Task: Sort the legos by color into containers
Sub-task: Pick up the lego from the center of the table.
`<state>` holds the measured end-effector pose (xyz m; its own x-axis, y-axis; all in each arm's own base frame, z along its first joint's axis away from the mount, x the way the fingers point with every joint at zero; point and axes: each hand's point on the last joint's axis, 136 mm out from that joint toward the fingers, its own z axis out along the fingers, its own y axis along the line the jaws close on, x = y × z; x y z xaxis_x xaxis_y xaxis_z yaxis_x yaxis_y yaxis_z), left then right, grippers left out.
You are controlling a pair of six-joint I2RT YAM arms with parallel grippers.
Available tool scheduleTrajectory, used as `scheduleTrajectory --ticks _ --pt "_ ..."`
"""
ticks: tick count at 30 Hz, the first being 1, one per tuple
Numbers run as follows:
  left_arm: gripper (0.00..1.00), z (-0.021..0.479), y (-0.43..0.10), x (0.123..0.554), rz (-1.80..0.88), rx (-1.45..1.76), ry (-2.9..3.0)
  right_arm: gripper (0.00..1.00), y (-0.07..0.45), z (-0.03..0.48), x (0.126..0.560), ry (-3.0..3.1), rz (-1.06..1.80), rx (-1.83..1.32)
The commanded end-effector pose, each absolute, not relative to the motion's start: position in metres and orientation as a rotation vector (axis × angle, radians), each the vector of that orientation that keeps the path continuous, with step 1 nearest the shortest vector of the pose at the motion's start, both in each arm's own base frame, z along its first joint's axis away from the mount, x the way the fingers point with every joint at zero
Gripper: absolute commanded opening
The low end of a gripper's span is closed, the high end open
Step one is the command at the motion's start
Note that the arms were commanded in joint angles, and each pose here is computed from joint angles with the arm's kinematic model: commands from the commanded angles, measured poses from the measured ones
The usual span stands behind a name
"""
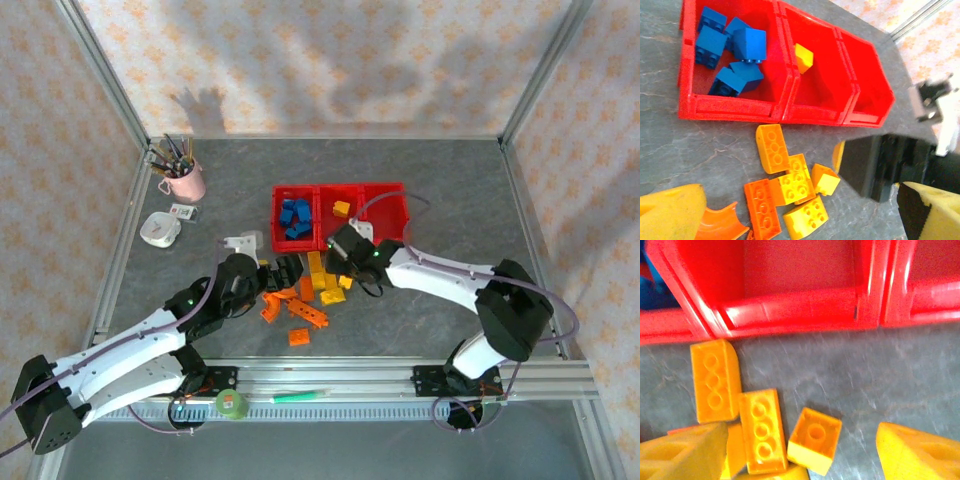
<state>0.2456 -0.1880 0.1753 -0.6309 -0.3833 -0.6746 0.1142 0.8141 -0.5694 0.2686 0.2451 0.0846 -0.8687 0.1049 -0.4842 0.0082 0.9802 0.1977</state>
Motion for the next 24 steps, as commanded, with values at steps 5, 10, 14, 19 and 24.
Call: scheduleTrajectory --ticks 5,10,14,19,24 --pt "0.99 0.176 -0.204 0.243 -0.812 -0.181 2.103 0.80 0.242 0.062 0.253 2.629 0.259 0.177" --pt "0.99 0.174 -0.209 0.242 -0.815 -0.167 2.115 0.78 0.242 0.053 0.254 2.625 0.261 0.198" --pt "0.99 0.174 -0.213 0.242 -0.822 -0.158 2.119 0.75 0.239 0.045 0.259 2.626 0.218 0.209" --pt "0.99 0.173 -0.215 0.241 -0.827 -0.146 2.129 0.71 0.236 0.032 0.261 2.643 0.229 0.232" --pt "0.99 0.172 -0.216 0.241 -0.827 -0.139 2.132 0.64 0.227 0.026 0.258 2.648 0.187 0.246"
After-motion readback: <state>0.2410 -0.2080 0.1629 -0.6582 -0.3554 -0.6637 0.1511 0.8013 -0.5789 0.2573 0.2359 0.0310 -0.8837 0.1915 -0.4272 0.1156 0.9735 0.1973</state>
